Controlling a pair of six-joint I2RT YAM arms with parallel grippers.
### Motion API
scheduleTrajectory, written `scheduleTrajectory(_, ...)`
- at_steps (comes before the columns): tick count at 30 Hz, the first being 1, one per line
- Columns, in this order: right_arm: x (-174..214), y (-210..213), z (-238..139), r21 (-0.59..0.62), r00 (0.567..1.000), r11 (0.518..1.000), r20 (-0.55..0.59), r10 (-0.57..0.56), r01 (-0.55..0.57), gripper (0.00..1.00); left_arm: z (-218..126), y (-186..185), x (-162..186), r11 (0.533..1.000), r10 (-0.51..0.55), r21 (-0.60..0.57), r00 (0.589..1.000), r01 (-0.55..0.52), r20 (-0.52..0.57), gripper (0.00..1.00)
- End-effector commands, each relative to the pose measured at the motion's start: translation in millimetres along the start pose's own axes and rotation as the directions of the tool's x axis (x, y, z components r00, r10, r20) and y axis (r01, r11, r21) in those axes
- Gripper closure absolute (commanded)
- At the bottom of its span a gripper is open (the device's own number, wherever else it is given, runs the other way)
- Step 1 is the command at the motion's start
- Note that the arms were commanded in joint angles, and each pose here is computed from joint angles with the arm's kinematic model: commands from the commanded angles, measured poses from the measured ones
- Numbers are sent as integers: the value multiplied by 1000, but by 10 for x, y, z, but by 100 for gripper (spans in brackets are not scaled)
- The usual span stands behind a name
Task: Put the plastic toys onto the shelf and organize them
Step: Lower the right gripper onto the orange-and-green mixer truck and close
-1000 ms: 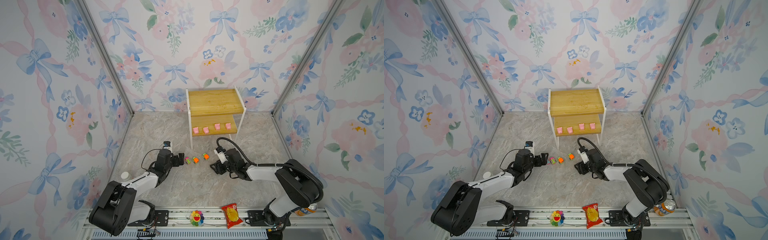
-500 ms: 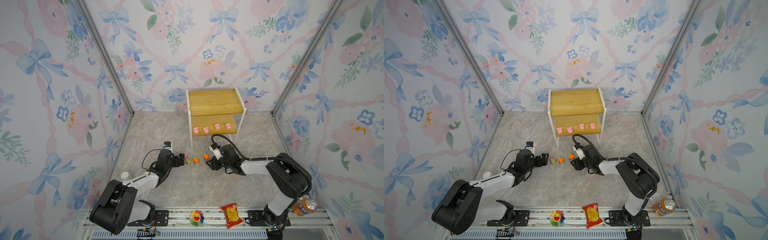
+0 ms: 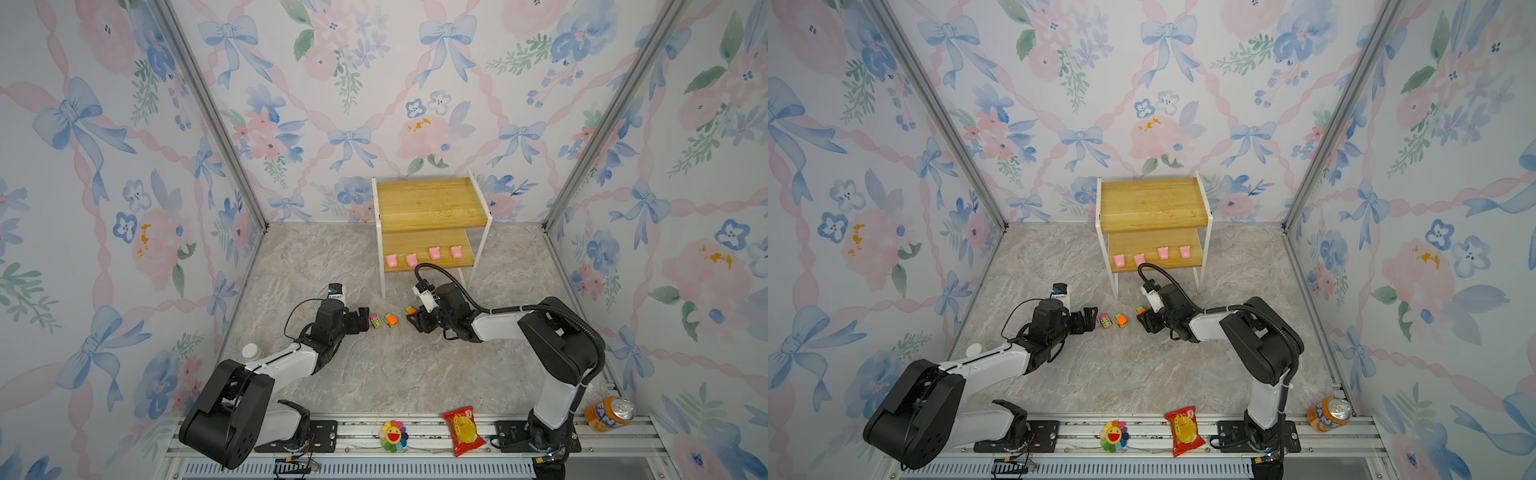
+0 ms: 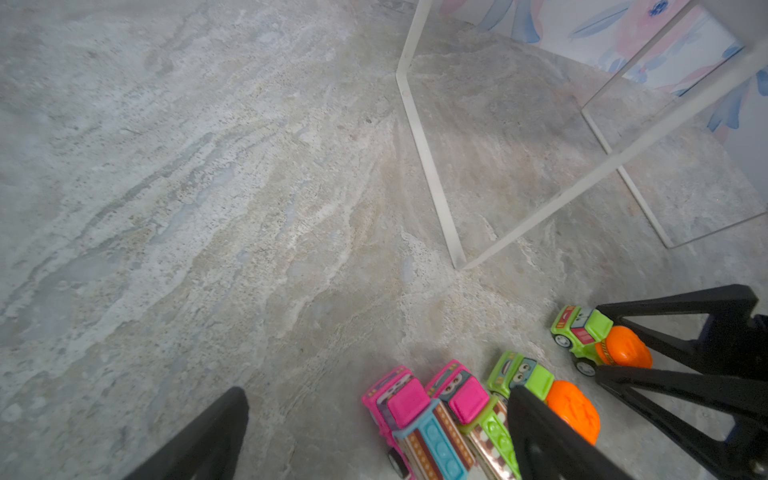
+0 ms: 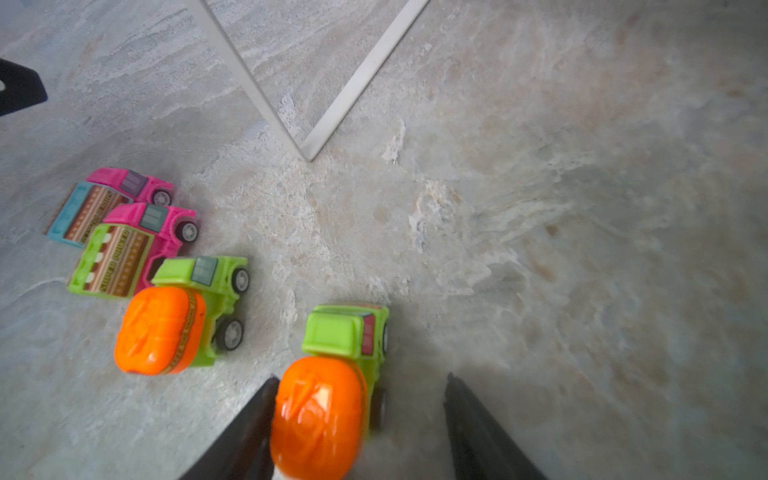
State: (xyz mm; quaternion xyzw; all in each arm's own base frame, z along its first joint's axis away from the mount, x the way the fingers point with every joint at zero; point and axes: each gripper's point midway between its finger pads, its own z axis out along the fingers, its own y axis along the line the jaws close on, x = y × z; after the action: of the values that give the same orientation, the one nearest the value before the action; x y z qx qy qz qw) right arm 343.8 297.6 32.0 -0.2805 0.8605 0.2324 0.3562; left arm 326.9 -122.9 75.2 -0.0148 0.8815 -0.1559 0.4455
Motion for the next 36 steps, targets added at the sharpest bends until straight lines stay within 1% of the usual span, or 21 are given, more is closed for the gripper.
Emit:
scheduleTrajectory(1,-110,-48,59,10,999,1000,36,-4,4,37,25,2,18,1000,-7,-12,1000,7,-11,2)
scheduleTrajectory(4,-133,-47,85,6,999,1000,42,-6,6,38,30,2,24,1000,-7,-13,1000,6,-14,2)
scheduleTrajectory(10,-139,-64,126,12,999,1000,37,-5,5,43,24,-5,9,1000,-4,-14,1000,4,-8,2)
scheduleTrajectory(14,-132,-57,125,8,999,1000,40,-5,4,53,25,0,7,1000,-4,-16,1000,4,-7,2)
scheduleTrajectory(17,-126,-42,101,2,999,1000,43,-6,5,65,36,-4,9,1000,-4,-15,1000,4,-10,2)
scheduleTrajectory(20,-141,-7,46,-11,998,1000,59,-6,7,71,39,-9,14,1000,-4,-14,1000,4,-13,2)
scheduleTrajectory(25,-157,84,-103,-37,998,999,67,-6,9,75,35,-11,12,1000,-2,-15,1000,2,-10,2)
scheduleTrajectory(31,-271,259,-394,-57,998,998,60,-35,39,75,28,-6,22,1000,0,-16,1000,0,-11,2)
scheduleTrajectory(36,-541,479,-782,-61,995,994,52,-90,93,76,24,-4,30,1000,1,-16,1000,-1,-11,2)
